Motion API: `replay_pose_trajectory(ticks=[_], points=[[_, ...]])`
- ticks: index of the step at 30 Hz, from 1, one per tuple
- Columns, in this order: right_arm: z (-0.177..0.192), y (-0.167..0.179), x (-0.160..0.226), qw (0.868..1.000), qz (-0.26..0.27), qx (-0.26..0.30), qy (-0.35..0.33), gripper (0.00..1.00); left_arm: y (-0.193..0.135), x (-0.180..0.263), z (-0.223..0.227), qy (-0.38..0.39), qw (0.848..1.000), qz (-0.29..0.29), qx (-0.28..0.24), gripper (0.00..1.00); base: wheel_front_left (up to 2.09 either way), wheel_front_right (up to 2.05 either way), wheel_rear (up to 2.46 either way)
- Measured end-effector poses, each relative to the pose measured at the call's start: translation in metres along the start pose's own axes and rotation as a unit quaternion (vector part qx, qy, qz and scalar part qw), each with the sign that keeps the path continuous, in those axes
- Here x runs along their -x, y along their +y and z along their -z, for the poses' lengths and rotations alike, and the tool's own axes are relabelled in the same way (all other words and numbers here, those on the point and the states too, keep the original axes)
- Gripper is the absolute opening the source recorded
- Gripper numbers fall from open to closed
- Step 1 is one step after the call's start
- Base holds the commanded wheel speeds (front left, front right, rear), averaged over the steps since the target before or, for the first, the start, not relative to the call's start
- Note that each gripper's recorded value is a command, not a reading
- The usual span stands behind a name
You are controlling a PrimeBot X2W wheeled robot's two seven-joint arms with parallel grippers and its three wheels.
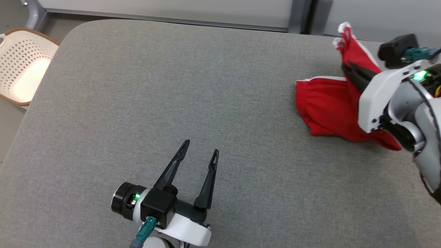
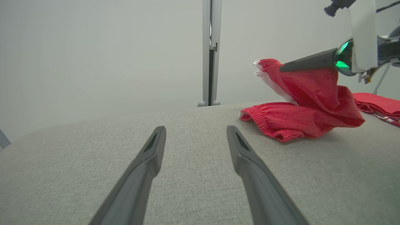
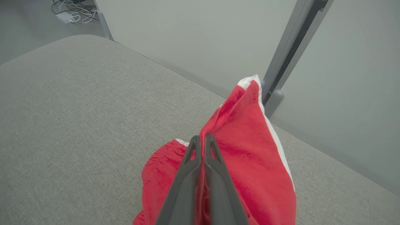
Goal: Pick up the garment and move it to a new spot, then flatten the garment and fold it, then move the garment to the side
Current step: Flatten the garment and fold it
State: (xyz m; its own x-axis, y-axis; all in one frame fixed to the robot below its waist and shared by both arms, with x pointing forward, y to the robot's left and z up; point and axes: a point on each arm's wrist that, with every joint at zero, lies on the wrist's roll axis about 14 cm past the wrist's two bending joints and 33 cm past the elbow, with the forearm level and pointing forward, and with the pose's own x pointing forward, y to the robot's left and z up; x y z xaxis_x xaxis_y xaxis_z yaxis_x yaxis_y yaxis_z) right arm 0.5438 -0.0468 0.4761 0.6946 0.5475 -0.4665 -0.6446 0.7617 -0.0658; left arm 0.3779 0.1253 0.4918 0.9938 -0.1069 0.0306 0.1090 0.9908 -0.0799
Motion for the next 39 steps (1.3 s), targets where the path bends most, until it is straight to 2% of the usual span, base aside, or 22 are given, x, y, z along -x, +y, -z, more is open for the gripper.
replay_pose_trajectory(ticks=[10, 11, 12, 13, 14, 19, 22, 26, 30, 35, 39], points=[[0.019, 0.061, -0.026, 0.997, -0.067, -0.008, 0.031, 0.0, 0.008, 0.007, 0.002, 0.006, 1.0, -0.018, 0.004, 1.0, 0.0, 0.0, 0.0], [0.021, 0.064, -0.027, 0.997, -0.07, -0.011, 0.031, 0.11, 0.008, 0.007, 0.002, 0.006, 1.0, -0.019, 0.005, 1.0, 0.0, 0.0, 0.0], [0.022, 0.067, -0.027, 0.997, -0.072, -0.014, 0.03, 0.29, 0.008, 0.007, 0.002, 0.006, 1.0, -0.02, 0.005, 1.0, 0.0, 0.0, 0.0], [0.024, 0.07, -0.028, 0.997, -0.074, -0.018, 0.029, 0.6, 0.007, 0.007, 0.002, 0.006, 1.0, -0.019, 0.006, 1.0, 0.0, 0.0, 0.0], [0.022, 0.073, -0.028, 0.997, -0.075, -0.025, 0.022, 1.0, 0.006, 0.007, 0.002, 0.006, 1.0, -0.018, 0.006, 1.0, 0.0, 0.0, 0.0], [-0.003, 0.078, -0.018, 0.994, -0.075, -0.059, -0.055, 1.0, 0.004, 0.007, -0.001, 0.001, 1.0, -0.014, 0.006, 1.0, 0.0, 0.0, 0.0], [-0.019, 0.061, -0.002, 0.991, -0.051, -0.056, -0.112, 1.0, 0.002, 0.011, -0.003, -0.002, 1.0, -0.013, 0.007, 1.0, 0.0, 0.0, 0.0], [-0.021, 0.027, 0.031, 0.984, 0.004, -0.041, -0.171, 1.0, 0.0, 0.016, -0.005, -0.006, 1.0, -0.012, 0.01, 1.0, 0.0, 0.0, 0.0], [-0.011, 0.001, 0.067, 0.974, 0.06, -0.039, -0.216, 1.0, -0.002, 0.02, -0.009, -0.013, 1.0, -0.009, 0.01, 1.0, 0.0, 0.0, 0.0], [0.021, -0.016, 0.11, 0.967, 0.123, -0.033, -0.219, 1.0, -0.004, 0.028, -0.015, -0.024, 1.0, -0.008, 0.012, 1.0, 0.0, 0.0, 0.0], [0.027, 0.002, 0.147, 0.951, 0.158, -0.051, -0.259, 1.0, -0.001, 0.036, -0.022, -0.036, 0.999, -0.017, 0.011, 1.0, 0.0, 0.0, 0.0]])
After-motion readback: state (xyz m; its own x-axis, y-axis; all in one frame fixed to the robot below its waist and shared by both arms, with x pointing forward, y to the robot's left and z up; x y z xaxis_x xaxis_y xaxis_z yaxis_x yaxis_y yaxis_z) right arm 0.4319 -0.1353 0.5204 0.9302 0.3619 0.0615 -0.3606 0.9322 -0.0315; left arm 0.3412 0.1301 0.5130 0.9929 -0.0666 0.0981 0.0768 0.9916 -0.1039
